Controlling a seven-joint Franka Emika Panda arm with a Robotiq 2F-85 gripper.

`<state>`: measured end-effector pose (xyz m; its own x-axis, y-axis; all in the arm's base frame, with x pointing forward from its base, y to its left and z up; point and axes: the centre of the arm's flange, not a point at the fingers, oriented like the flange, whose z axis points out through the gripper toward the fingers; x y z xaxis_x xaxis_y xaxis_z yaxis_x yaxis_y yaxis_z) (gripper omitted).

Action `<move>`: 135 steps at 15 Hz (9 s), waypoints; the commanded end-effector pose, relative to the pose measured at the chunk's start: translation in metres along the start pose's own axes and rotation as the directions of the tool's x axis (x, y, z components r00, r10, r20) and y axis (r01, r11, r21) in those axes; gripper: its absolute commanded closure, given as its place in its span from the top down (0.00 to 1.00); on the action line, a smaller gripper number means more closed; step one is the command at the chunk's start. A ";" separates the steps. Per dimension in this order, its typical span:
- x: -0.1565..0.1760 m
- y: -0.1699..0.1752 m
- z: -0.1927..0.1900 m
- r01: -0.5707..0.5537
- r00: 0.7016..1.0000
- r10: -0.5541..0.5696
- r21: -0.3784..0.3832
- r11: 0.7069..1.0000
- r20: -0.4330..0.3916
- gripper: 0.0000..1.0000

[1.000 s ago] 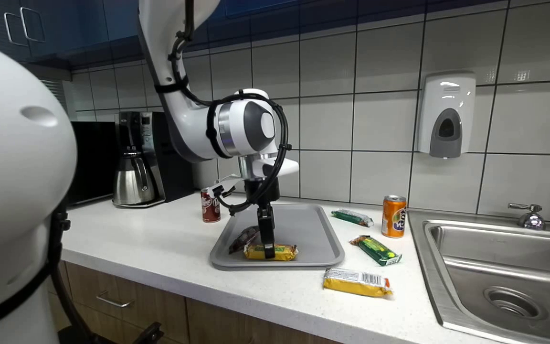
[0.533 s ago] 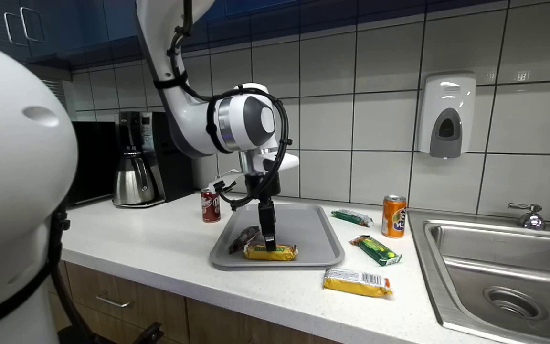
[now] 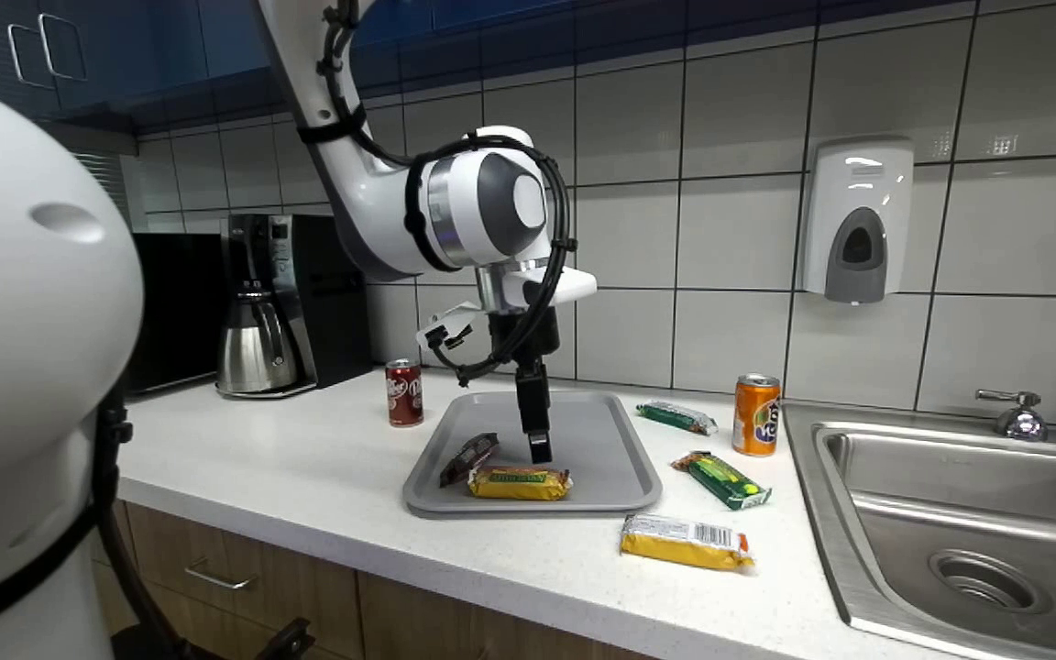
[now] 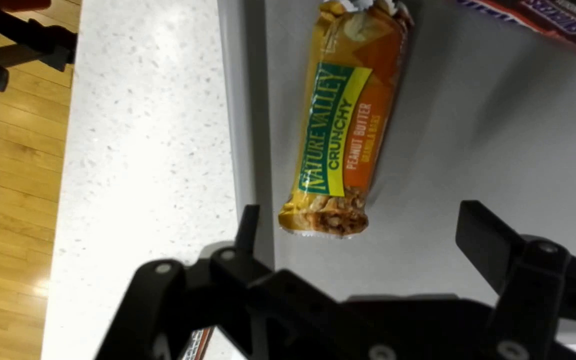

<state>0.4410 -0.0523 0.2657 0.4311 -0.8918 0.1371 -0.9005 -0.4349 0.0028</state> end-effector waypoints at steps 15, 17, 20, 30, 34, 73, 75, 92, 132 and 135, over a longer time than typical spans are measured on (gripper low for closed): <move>0.062 0.087 -0.012 -0.306 0.952 0.304 -0.040 0.951 -0.038 1.00; 0.071 0.093 -0.010 -0.344 0.939 0.342 -0.051 0.938 -0.044 1.00; 0.083 0.099 -0.003 -0.391 0.920 0.388 -0.067 0.918 -0.056 1.00; 0.127 0.092 0.034 -0.449 0.893 0.440 -0.119 0.886 -0.091 1.00; 0.139 0.094 0.048 -0.458 0.889 0.449 -0.143 0.877 -0.093 1.00; 0.105 0.105 0.045 -0.368 0.929 0.361 -0.101 0.924 -0.081 1.00; 0.106 0.109 0.044 -0.364 0.930 0.356 -0.103 0.926 -0.085 1.00; 0.107 0.113 0.045 -0.361 0.932 0.353 -0.107 0.926 -0.088 0.17; 0.058 -0.059 0.036 -0.138 0.986 0.137 0.000 0.990 -0.093 0.17; 0.057 -0.060 0.038 -0.129 0.987 0.128 -0.003 0.992 -0.097 0.17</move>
<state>0.5124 -0.0812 0.2360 0.3072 -0.9244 0.2262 -0.9490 -0.3153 0.0003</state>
